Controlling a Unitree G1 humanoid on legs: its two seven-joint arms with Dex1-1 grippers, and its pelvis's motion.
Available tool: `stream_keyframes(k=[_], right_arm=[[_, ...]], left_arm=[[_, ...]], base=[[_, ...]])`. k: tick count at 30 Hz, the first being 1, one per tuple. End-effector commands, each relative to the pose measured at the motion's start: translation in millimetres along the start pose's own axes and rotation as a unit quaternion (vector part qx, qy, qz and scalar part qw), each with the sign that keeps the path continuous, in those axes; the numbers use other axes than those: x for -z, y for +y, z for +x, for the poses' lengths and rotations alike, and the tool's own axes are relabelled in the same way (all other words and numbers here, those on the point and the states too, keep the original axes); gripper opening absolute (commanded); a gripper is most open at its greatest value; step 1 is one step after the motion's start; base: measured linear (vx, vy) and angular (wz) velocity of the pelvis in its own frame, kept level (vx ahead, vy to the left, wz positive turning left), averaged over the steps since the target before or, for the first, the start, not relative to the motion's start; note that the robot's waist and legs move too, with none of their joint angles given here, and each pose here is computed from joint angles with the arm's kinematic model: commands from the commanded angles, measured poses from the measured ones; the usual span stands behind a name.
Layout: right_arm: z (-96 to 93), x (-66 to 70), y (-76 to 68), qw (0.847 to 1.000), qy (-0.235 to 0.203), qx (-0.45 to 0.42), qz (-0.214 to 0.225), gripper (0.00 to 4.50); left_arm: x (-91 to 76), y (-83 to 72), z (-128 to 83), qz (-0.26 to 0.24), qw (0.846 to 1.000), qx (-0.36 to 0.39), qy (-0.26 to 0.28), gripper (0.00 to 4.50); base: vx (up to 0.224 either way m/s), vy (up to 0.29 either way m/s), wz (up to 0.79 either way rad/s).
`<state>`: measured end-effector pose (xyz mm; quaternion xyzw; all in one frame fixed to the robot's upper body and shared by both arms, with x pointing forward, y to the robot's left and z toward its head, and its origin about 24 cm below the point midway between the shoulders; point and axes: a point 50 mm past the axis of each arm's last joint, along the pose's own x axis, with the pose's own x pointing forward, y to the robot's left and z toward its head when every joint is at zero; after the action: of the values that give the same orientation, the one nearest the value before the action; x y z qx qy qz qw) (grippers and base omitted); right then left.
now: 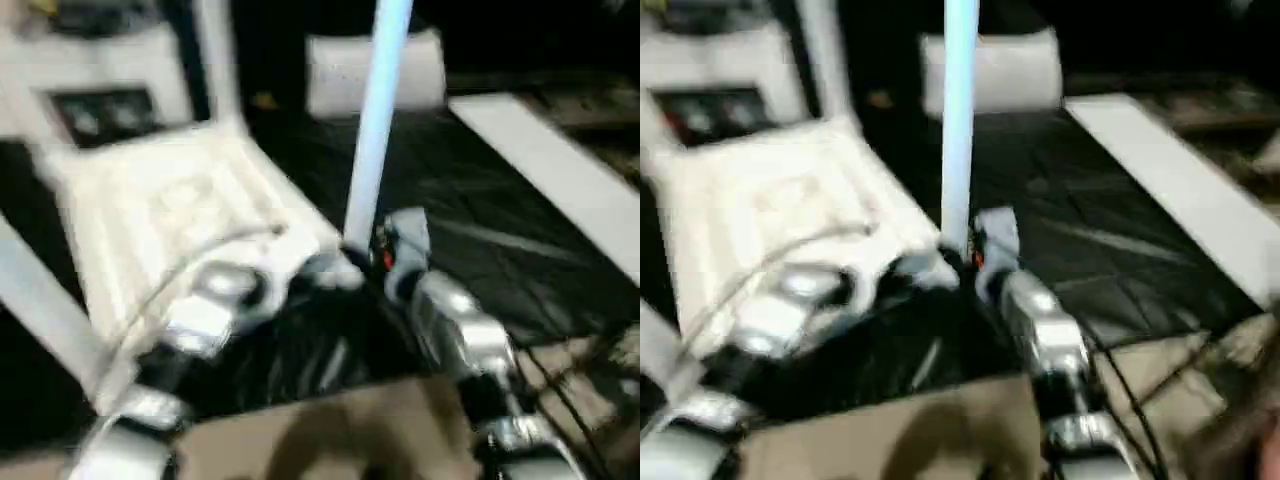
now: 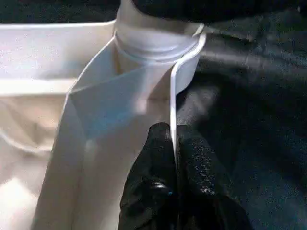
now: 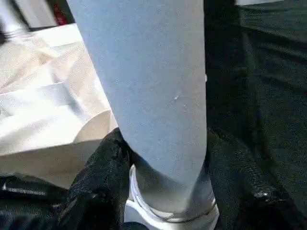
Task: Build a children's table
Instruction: Rotate leg to tighten
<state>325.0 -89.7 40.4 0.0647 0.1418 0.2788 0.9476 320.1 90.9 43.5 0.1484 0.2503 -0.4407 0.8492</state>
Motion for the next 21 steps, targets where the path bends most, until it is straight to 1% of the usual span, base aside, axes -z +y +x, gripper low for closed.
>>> stream_keyframes(k=[1,4,5,6,7,10,11,13,14,15,16,17,19,20,21], right_arm=[[17.5,17.6,54.5,0.992,0.032,-0.117,0.032,1.98],[14.3,17.5,50.6,0.992,0.028,-0.118,0.019,1.98],[11.9,17.5,47.0,0.993,0.024,-0.117,0.015,2.54],[9.4,17.5,43.7,0.993,0.02,-0.118,0.013,2.68],[4.5,16.9,38.2,0.992,0.012,-0.124,0.007,2.68],[-7.1,14.5,25.5,0.991,-0.004,-0.134,-0.012,3.04],[-16.7,11.4,16.7,0.989,-0.016,-0.148,-0.024,3.12],[-25.0,9.1,9.8,0.986,-0.022,-0.164,-0.037,3.24],[-26.1,8.8,8.9,0.985,-0.023,-0.166,-0.039,3.24],[-27.9,8.3,7.4,0.984,-0.023,-0.171,-0.041,3.36],[-36.4,5.1,2.3,0.979,-0.025,-0.196,-0.055,3.48],[-40.9,3.4,0.3,0.975,-0.026,-0.212,-0.062,3.6],[-46.7,0.7,-2.3,0.969,-0.026,-0.233,-0.072,3.63],[-46.7,0.7,-2.4,0.969,-0.026,-0.233,-0.072,3.69],[-51.3,-1.6,-5.0,0.965,-0.021,-0.251,-0.078,3.8]], left_arm=[[-27.1,-21.3,14.9,0.035,0.998,0.037,-0.037,0.0],[-24.0,-19.3,13.0,0.034,0.998,0.036,-0.032,0.0],[-21.8,-16.7,10.8,0.036,0.998,0.034,-0.028,0.0],[-19.8,-14.4,8.5,0.038,0.998,0.033,-0.026,0.0],[-16.0,-10.2,4.3,0.041,0.998,0.033,-0.021,0.0],[-6.2,-2.6,-5.5,0.053,0.998,0.04,-0.008,0.0],[1.0,1.6,-13.5,0.067,0.996,0.056,-0.001,0.0],[7.9,4.9,-19.9,0.073,0.995,0.067,0.012,0.0],[8.9,5.6,-20.8,0.075,0.995,0.068,0.014,0.0],[10.3,6.6,-22.3,0.08,0.994,0.072,0.015,0.0],[15.1,8.9,-29.2,0.104,0.99,0.097,0.02,0.0],[16.8,9.3,-32.9,0.12,0.986,0.114,0.019,0.0],[20.2,9.1,-38.1,0.129,0.981,0.14,0.025,0.0],[20.2,9.1,-38.1,0.129,0.981,0.14,0.025,0.0],[22.7,9.1,-42.4,0.153,0.974,0.164,0.033,0.0]], base=[[0.0,0.0,0.0],[0.0,0.0,0.0],[0.0,0.0,0.0],[0.0,0.0,0.0],[0.0,0.0,0.0],[0.017,-0.006,0.02],[0.051,-0.019,0.06],[0.061,-0.031,0.06],[0.065,-0.037,0.04],[0.068,-0.055,0.03],[0.065,-0.062,0.04],[0.065,-0.062,0.04],[0.05,-0.056,0.01],[0.042,-0.054,0.0],[0.0,0.0,0.0]])
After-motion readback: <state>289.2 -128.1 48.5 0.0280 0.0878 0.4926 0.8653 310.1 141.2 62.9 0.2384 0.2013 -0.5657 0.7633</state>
